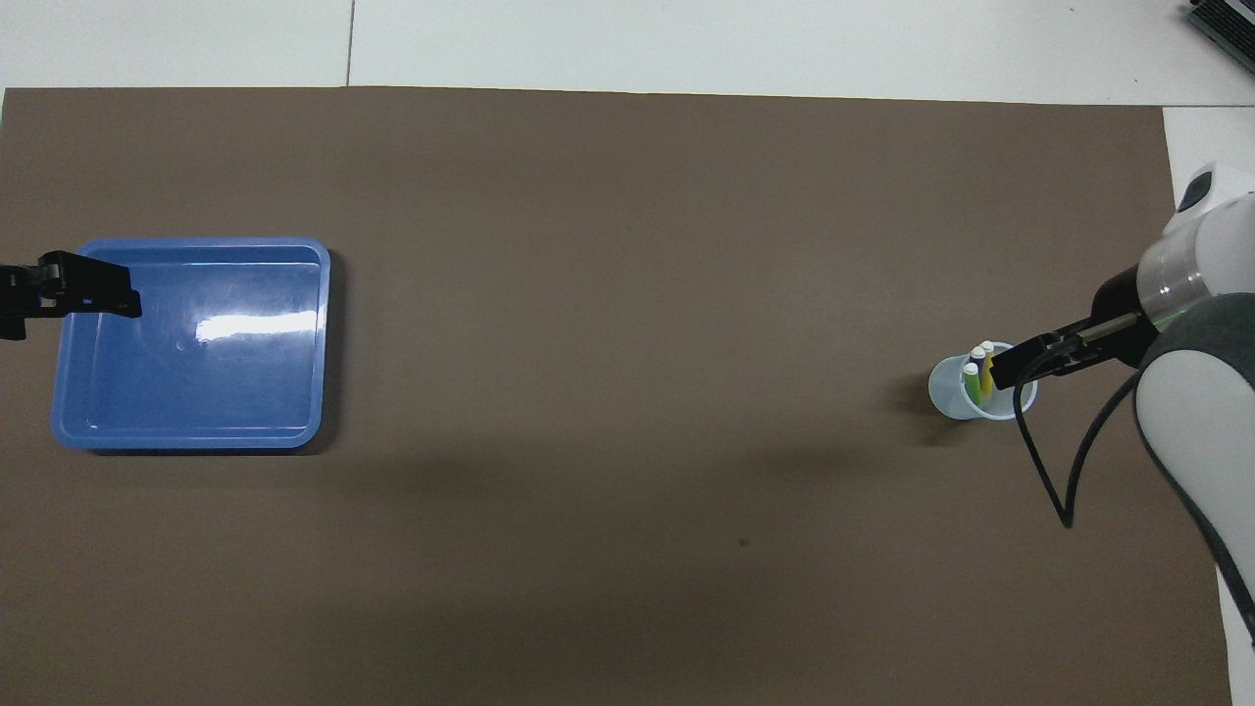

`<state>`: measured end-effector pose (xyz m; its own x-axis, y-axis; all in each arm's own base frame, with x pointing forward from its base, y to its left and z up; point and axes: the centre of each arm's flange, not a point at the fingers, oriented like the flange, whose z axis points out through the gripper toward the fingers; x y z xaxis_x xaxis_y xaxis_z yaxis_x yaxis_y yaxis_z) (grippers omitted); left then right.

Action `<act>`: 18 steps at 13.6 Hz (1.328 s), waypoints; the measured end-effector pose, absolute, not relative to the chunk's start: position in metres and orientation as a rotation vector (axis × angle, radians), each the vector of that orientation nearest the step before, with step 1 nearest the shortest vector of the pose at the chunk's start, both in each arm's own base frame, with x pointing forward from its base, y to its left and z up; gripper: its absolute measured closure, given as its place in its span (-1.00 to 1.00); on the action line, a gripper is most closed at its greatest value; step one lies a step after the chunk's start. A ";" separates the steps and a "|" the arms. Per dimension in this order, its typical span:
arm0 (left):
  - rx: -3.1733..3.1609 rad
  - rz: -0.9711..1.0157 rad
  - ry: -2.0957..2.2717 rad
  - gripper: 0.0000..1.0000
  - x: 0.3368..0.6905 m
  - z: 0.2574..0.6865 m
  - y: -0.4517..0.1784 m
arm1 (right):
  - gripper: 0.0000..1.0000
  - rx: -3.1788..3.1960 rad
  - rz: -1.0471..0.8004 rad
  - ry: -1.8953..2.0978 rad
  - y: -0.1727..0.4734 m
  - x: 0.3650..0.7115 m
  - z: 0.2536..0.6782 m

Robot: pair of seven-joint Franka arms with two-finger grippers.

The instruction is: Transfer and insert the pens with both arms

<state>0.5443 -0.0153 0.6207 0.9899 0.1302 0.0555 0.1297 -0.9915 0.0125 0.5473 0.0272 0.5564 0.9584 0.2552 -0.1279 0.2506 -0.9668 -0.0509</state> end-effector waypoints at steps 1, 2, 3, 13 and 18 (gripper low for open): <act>3.125 0.088 0.203 -1.00 0.544 0.621 -0.015 | -1.00 -3.075 0.212 -0.394 0.026 0.547 0.557; 3.125 0.088 0.203 -1.00 0.544 0.621 -0.016 | -1.00 -3.075 0.215 -0.387 0.024 0.546 0.557; 3.125 0.088 0.203 -1.00 0.544 0.621 -0.015 | -1.00 -3.076 0.216 -0.381 0.022 0.546 0.558; 3.125 0.090 0.204 -1.00 0.544 0.621 -0.015 | -1.00 -3.075 0.214 -0.398 0.028 0.546 0.558; 3.125 0.093 0.204 -1.00 0.544 0.622 -0.015 | -1.00 -3.075 0.214 -0.398 0.028 0.546 0.558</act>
